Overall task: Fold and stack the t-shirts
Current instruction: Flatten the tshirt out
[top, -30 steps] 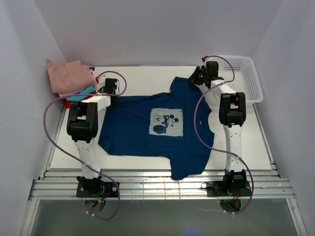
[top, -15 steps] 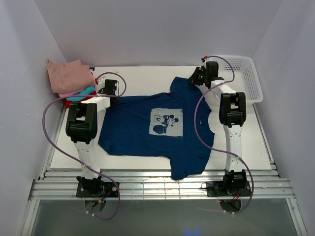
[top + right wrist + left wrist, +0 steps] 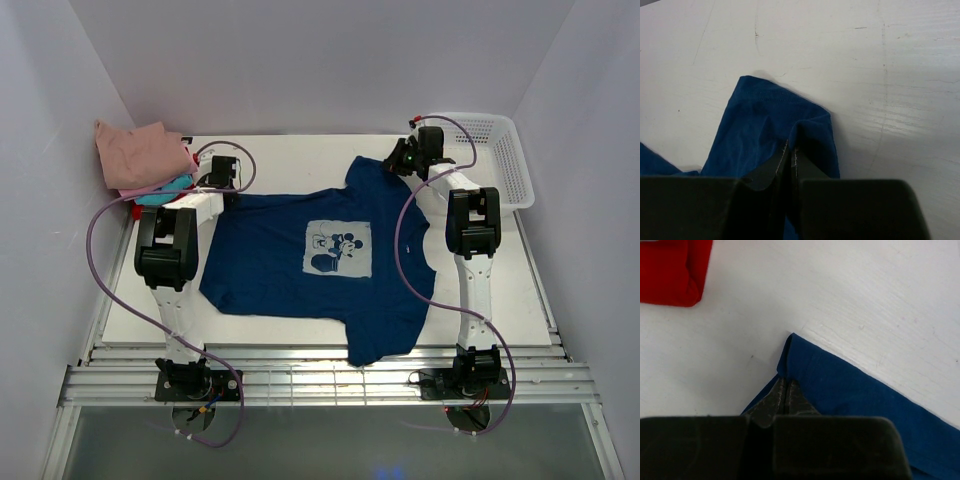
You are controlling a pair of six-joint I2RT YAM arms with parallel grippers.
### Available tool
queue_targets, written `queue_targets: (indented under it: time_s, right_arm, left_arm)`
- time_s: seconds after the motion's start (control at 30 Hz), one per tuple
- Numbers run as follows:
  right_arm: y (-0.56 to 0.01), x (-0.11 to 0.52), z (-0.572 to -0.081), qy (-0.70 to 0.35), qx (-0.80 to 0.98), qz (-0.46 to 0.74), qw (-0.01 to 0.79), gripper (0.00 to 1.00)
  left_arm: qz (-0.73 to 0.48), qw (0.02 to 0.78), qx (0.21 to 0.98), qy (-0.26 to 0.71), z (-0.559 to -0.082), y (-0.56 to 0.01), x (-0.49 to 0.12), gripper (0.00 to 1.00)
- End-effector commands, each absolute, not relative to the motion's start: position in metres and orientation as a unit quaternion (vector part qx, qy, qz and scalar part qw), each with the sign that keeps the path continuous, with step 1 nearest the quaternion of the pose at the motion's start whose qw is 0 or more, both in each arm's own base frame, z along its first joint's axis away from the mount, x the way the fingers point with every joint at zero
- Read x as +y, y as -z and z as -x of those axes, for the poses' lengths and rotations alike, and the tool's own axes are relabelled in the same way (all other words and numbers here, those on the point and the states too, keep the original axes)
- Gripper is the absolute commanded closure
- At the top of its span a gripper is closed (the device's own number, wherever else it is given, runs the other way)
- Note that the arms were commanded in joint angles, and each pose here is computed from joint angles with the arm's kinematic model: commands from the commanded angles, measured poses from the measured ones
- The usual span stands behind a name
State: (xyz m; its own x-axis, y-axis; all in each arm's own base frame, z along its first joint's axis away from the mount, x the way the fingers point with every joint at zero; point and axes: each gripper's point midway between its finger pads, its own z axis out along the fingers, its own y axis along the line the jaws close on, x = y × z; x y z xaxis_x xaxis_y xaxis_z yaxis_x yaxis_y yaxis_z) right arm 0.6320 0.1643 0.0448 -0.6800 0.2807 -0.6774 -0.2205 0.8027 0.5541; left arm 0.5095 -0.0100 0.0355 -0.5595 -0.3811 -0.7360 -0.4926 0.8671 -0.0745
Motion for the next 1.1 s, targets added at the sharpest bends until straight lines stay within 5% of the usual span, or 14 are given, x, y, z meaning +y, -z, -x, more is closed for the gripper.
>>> queue_targets:
  time_s: [0.0,0.33,0.53,1.07]
  right_arm:
    - [-0.098,0.164,-0.637,-0.320,0.839,0.011,0.440,0.92]
    - [-0.138,0.164,-0.633,-0.314,0.830,0.028,0.459,0.92]
    - [-0.141,0.163,-0.631,-0.311,0.832,0.029,0.458,0.92]
    - [-0.138,0.163,-0.627,-0.310,0.835,0.032,0.453,0.92]
  left_arm:
    - [0.250,0.436,0.863,-0.056,-0.534,-0.072,-0.011,1.00]
    - [0.245,0.478,0.842,-0.046,-0.545,-0.129,-0.009,0.97]
    - [0.247,0.469,0.847,-0.036,-0.543,-0.123,-0.011,0.86]
    - [0.251,0.453,0.856,-0.007,-0.537,-0.107,-0.018,0.79]
